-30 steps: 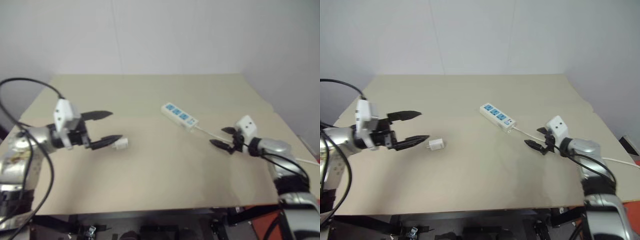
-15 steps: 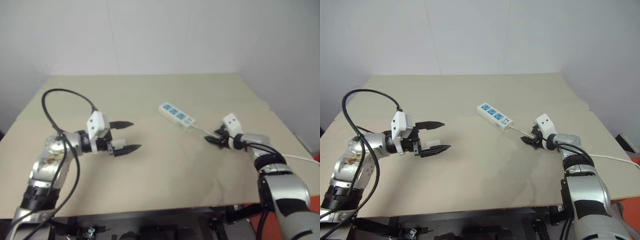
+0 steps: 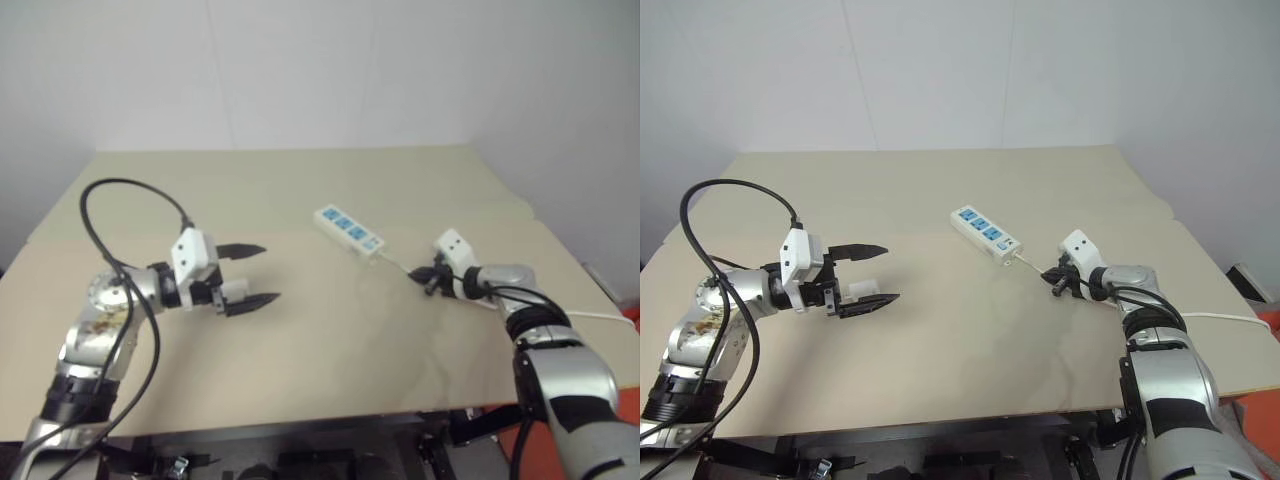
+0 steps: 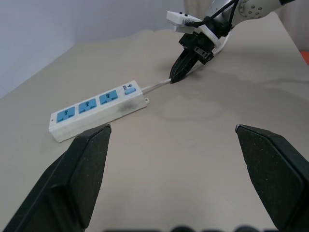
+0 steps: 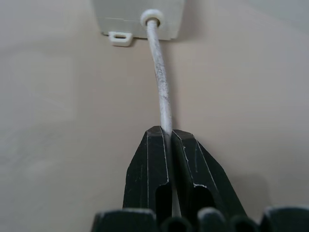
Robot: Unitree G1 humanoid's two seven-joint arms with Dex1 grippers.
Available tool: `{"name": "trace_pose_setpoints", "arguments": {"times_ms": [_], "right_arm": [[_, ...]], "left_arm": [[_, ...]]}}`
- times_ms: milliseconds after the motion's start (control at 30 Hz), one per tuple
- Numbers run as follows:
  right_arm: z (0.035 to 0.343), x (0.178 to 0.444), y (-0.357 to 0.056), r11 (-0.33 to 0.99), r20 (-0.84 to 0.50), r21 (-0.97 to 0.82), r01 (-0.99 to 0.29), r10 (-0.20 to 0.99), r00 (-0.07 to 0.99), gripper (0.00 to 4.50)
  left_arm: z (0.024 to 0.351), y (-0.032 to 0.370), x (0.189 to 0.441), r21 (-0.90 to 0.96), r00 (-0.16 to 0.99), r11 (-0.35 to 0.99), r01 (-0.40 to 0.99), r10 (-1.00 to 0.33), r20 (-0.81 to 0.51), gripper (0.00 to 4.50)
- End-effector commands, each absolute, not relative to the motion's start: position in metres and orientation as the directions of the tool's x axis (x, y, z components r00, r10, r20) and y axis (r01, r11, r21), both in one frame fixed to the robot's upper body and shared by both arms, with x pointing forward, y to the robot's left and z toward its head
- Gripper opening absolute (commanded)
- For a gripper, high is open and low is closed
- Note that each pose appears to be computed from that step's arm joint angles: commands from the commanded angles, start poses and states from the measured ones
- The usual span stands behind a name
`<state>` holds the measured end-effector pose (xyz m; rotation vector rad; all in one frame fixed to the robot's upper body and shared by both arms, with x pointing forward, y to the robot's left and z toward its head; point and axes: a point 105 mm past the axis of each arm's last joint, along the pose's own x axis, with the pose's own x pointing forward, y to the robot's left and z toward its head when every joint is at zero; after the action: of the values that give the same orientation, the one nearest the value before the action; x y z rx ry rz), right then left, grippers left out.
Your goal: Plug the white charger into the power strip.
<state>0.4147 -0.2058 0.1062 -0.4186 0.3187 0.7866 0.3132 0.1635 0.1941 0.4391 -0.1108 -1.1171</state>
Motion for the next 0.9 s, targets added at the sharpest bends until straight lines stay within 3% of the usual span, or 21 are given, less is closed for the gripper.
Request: {"name": "trace_pose_setpoints", "arguments": {"times_ms": [33,267,433,633,833,900], "right_arm": [[0.11,0.397,-0.19,0.507,-0.395,-0.252,-0.824,0.723,0.566,0.03],[0.097,0.329,-0.189,0.427,-0.409,-0.261,-0.866,0.763,0.5,0.03],[0.092,0.31,-0.198,0.493,-0.433,-0.233,-0.839,0.72,0.543,0.03],[0.103,0.307,-0.191,0.554,-0.351,-0.25,-0.794,0.713,0.607,2.01],[0.125,0.309,-0.17,0.68,-0.168,-0.217,-0.701,0.681,0.713,4.25],[0.128,0.311,-0.162,0.74,-0.097,-0.159,-0.653,0.647,0.756,4.48]], "left_arm": [[0.213,0.178,0.316,0.474,0.492,0.386,0.791,-0.863,-0.118,4.5],[0.209,0.185,0.315,0.475,0.499,0.382,0.793,-0.854,-0.147,4.5],[0.207,0.181,0.315,0.457,0.48,0.373,0.808,-0.866,-0.141,4.5],[0.205,0.178,0.317,0.45,0.472,0.369,0.813,-0.87,-0.14,4.5],[0.205,0.177,0.316,0.442,0.475,0.376,0.814,-0.87,-0.136,4.5],[0.204,0.177,0.317,0.441,0.479,0.379,0.814,-0.867,-0.14,4.5]]}}
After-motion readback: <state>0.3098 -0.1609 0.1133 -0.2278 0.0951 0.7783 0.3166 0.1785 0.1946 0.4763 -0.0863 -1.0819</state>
